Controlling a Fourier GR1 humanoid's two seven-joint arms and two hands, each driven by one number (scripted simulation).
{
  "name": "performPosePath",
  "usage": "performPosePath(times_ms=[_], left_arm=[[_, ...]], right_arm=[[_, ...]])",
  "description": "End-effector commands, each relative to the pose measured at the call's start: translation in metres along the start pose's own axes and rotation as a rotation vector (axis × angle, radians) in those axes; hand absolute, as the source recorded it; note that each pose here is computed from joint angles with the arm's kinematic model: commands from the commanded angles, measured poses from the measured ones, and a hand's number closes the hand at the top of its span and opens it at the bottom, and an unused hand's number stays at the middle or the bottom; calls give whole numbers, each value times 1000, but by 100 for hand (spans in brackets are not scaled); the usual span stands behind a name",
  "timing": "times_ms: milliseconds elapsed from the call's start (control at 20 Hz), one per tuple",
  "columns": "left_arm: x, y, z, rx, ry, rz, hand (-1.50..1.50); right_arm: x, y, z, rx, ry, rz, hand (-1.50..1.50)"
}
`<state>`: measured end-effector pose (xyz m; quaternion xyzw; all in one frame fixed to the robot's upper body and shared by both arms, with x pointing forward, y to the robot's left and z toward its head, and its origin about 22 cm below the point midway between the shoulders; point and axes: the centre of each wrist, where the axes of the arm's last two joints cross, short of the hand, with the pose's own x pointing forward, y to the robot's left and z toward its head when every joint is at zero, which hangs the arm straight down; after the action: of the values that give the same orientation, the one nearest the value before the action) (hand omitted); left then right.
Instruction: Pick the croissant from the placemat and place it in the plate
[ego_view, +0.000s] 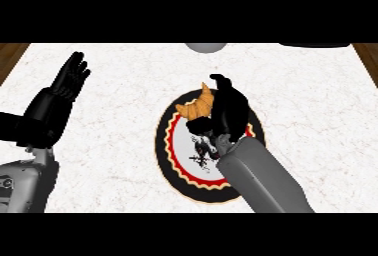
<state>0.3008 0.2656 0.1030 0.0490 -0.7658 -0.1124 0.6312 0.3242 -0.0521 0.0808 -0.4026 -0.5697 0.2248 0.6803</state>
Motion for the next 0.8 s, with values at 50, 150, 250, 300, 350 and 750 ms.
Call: performPosePath(times_ms=[50, 150, 250, 300, 350, 750], left_arm=[[18, 17, -2, 6, -23, -24, 0], [-3, -1, 0, -4, -17, -9, 0], [1, 23, 8, -4, -11, -1, 0], [-6, 2, 6, 15, -7, -4, 0], [10, 12, -3, 1, -18, -2, 0], [1, 25, 6, 30, 10, -9, 0]], right_arm=[[-6, 23, -9, 5, 33, -155, -150], [4, 18, -26, -45, 8, -227, -150], [6, 19, -9, -79, -36, -277, -150], [13, 18, -16, -93, -34, -300, -150], [2, 18, -19, -165, -50, -347, -150], [-10, -17, -20, -235, -35, -593, -150]])
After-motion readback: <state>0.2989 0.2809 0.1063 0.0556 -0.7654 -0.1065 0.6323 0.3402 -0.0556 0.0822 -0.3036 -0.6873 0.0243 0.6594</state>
